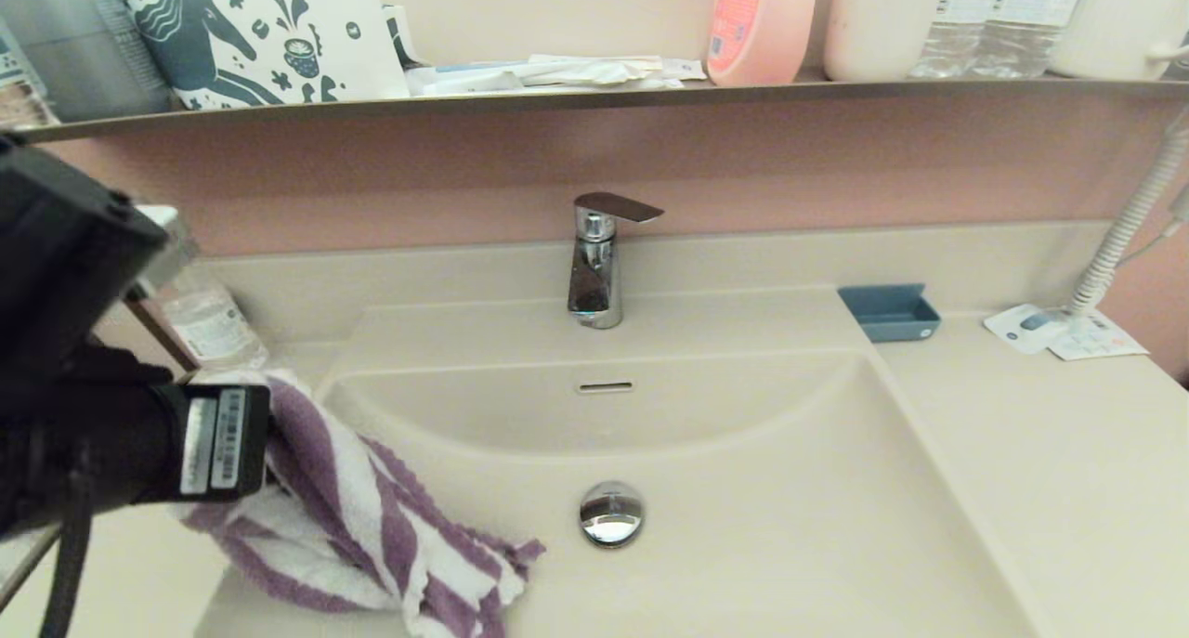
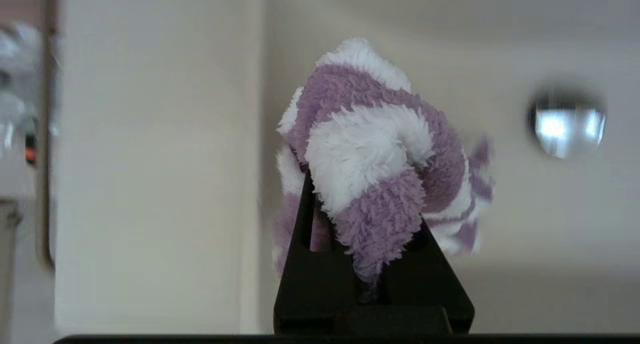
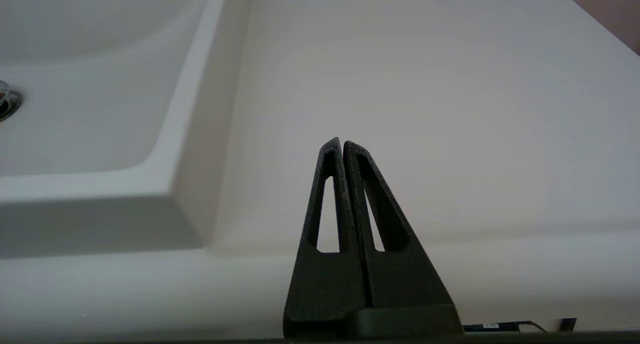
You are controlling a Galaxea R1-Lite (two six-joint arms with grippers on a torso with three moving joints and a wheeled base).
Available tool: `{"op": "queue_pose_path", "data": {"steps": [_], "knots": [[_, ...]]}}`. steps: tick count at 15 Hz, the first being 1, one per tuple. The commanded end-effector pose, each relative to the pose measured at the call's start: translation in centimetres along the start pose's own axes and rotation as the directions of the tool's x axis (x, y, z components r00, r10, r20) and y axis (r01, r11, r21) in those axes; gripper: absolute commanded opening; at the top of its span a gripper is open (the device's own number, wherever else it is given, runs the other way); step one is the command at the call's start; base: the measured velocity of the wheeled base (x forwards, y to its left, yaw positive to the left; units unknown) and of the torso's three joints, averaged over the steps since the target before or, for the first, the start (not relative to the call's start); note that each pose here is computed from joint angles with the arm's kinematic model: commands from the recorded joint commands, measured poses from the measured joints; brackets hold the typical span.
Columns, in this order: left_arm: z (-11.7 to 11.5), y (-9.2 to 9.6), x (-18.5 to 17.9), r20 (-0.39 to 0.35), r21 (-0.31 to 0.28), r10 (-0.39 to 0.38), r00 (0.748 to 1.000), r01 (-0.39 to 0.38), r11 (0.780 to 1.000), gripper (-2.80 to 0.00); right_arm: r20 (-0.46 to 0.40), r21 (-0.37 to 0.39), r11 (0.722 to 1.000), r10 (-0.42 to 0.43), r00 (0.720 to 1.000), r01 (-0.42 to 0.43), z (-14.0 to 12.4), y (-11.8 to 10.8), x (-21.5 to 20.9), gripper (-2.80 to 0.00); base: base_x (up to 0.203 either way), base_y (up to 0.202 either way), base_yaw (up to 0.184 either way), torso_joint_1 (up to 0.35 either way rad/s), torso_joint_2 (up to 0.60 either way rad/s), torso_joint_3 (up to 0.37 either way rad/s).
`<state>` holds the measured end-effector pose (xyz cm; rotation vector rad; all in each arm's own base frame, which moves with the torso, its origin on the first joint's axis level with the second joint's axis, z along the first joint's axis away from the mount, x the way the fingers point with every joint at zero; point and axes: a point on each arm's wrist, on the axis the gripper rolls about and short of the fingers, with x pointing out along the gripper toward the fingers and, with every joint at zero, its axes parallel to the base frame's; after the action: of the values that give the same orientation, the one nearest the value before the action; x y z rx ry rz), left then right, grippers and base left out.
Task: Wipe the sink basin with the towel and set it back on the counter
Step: Wipe the sink
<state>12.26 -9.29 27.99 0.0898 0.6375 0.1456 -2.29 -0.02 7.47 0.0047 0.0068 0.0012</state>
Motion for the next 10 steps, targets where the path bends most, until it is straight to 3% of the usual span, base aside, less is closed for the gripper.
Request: {"op": "queue_pose_path", "data": {"steps": [1,6,9,10], "knots": [[2.1,1.2,0.4,0.128,-0.116,0.025,0.991,-0.01,0.993,-2.8,-0.001,0.0,1.0,0.0,1.0,0.0,0.0,0.0,0.0,-2.8,0.0,0.0,0.0,0.0,0.0,0.0],[2.7,-0.1,2.4,0.219,-0.189,0.018,0.976,0.024,0.982,-2.8,-0.001,0.0,1.0,0.0,1.0,0.0,0.0,0.0,0.0,-2.8,0.0,0.0,0.0,0.0,0.0,0.0],[3.1,-0.4,4.7,0.277,-0.253,0.049,0.96,0.023,0.967,-2.8,-0.001,0.0,1.0,0.0,1.0,0.0,0.0,0.0,0.0,-2.8,0.0,0.0,0.0,0.0,0.0,0.0],[3.0,-0.3,5.7,0.285,-0.25,0.062,0.957,0.012,0.968,-2.8,-0.001,0.0,1.0,0.0,1.0,0.0,0.0,0.0,0.0,-2.8,0.0,0.0,0.0,0.0,0.0,0.0]]}}
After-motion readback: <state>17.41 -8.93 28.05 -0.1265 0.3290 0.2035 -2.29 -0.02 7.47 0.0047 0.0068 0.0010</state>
